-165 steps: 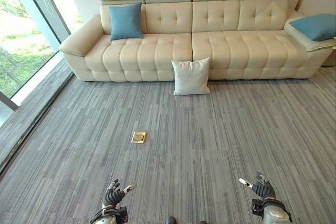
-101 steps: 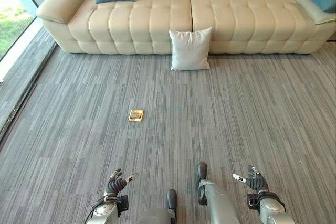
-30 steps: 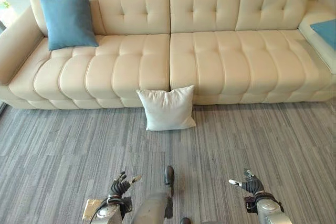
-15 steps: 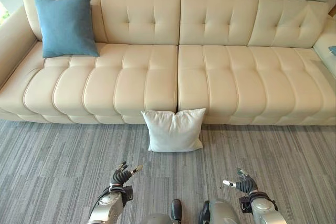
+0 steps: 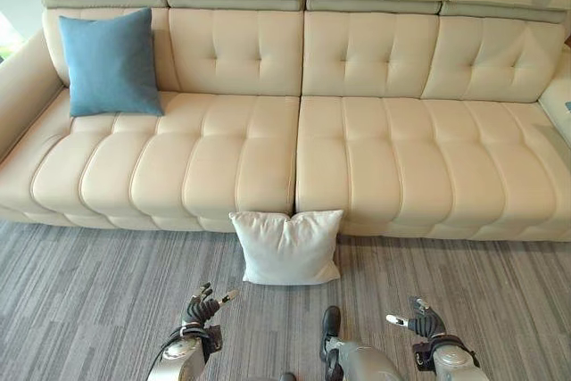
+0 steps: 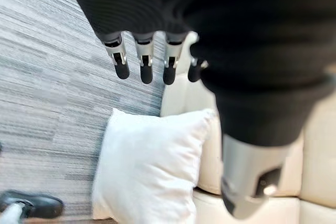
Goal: Pick up all the scattered cushions and arrange them neatly on the sofa.
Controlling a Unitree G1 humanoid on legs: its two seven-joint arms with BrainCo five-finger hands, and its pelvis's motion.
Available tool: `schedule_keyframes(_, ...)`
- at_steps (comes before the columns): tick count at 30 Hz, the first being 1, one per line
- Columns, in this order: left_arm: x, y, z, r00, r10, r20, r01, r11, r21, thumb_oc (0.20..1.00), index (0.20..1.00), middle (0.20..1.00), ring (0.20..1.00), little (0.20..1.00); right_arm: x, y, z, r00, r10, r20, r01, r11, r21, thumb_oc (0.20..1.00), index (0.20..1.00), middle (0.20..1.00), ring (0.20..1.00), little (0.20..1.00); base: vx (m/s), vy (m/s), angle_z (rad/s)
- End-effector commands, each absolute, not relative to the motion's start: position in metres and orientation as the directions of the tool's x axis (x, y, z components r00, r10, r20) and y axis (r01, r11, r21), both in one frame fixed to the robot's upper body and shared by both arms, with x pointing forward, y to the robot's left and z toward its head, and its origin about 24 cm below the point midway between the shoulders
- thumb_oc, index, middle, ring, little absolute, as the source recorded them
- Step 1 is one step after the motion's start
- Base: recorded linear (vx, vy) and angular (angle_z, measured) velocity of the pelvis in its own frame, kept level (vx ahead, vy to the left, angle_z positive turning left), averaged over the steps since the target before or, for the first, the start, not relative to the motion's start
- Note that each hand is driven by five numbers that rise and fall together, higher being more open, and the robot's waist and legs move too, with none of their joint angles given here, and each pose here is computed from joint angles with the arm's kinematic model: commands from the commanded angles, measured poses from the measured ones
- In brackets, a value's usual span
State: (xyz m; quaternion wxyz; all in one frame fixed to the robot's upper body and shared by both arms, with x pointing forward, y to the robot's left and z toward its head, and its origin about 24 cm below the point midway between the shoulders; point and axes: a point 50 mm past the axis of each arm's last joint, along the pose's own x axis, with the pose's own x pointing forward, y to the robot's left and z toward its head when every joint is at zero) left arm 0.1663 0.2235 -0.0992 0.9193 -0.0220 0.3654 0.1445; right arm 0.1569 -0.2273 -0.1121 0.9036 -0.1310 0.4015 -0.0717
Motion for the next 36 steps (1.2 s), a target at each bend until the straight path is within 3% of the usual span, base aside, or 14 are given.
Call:
schedule_keyframes(1,0.18,0.222,-0.086,0.756,0.238,-0.609,-0.274,0.961,0.035,1.0,1.0,1.0,1.0,1.0,0.172,-0.244,-0.096,0.724,-0.265,-0.637,0.055,0.943,-0.329,1.0,1.0,1.0,1.0,1.0,0.13,-0.211,0.08)
schedule_keyframes(10,0.179,0.216,-0.088,0.75,0.221,-0.623,-0.25,0.967,0.041,1.0,1.0,1.0,1.0,1.0,0.165,-0.249,-0.099,0.702,-0.286,-0.652,0.052,0.934,-0.353,1.0,1.0,1.0,1.0,1.0,0.12,-0.028,0.03)
schedule_keyframes(19,0.174,0.222,-0.091,0.741,0.228,-0.632,-0.245,0.968,0.062,1.0,1.0,1.0,1.0,1.0,0.162,-0.249,-0.102,0.688,-0.276,-0.671,0.017,0.931,-0.366,1.0,1.0,1.0,1.0,1.0,0.17,0.33,-0.03)
schedule_keyframes(27,0.177,0.244,-0.085,0.738,0.295,-0.607,-0.267,0.954,0.139,1.0,1.0,1.0,1.0,1.0,0.18,-0.223,-0.102,0.719,-0.221,-0.659,-0.028,0.938,-0.345,1.0,1.0,1.0,1.0,1.0,0.09,0.385,-0.15)
schedule_keyframes(36,0.176,0.247,-0.089,0.721,0.302,-0.624,-0.269,0.952,0.15,1.0,1.0,1.0,1.0,1.0,0.172,-0.219,-0.111,0.682,-0.214,-0.699,-0.049,0.941,-0.336,1.0,1.0,1.0,1.0,1.0,0.05,0.054,-0.22)
